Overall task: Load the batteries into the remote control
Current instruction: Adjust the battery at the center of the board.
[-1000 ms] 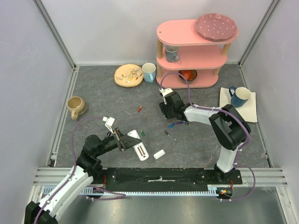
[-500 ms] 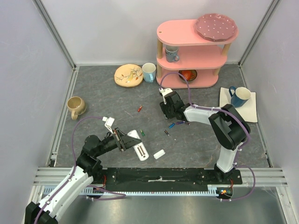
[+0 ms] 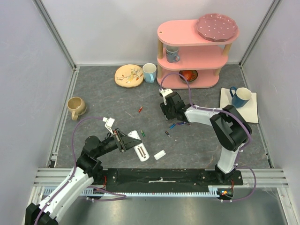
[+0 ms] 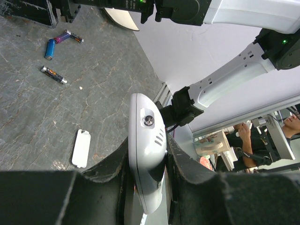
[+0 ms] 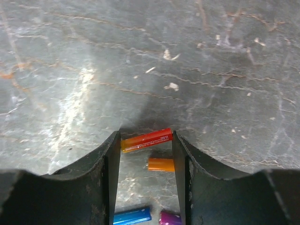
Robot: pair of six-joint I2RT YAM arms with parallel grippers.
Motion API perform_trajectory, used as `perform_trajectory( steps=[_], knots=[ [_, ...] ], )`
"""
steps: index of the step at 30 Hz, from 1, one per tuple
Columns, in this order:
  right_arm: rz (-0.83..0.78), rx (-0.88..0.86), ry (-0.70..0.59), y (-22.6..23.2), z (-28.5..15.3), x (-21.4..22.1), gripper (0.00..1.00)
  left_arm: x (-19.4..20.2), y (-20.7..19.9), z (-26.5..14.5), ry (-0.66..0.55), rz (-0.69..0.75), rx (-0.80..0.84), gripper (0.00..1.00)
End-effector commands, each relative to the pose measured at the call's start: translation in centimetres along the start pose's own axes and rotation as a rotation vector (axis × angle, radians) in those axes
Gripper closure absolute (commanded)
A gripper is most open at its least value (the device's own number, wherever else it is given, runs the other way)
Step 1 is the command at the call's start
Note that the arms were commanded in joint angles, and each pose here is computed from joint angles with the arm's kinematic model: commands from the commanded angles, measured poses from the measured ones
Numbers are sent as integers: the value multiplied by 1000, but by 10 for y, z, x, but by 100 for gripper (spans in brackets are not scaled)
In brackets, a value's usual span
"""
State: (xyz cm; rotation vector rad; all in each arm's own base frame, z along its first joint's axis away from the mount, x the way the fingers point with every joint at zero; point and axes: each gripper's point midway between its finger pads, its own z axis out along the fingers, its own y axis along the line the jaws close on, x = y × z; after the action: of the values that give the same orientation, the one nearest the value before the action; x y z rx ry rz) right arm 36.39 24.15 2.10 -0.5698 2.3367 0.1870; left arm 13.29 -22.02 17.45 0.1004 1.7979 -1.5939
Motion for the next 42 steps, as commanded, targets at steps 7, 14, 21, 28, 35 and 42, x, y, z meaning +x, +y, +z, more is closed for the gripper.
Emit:
perform_trajectory(
  steps=[7, 14, 21, 28, 35, 42],
  knots=[
    [-377, -255, -96, 62, -40, -29, 66, -9, -22, -2, -22, 75, 84, 98],
    [-501, -262, -65, 64, -47, -21, 72, -9, -29, -5, -25, 101, 112, 98],
    [-467, -302, -90, 70, -61, -18, 72, -10, -32, -7, -32, 114, 117, 98],
    [-530, -306, -19, 72, -52, 0, 72, -10, -33, -8, -37, 112, 119, 98],
    [-271, -190, -71, 66, -51, -23, 79, -12, -29, -9, -50, 113, 94, 98],
    [185, -83, -87, 65, -54, -49, 93, -11, -23, -6, -47, 95, 66, 98]
  ],
)
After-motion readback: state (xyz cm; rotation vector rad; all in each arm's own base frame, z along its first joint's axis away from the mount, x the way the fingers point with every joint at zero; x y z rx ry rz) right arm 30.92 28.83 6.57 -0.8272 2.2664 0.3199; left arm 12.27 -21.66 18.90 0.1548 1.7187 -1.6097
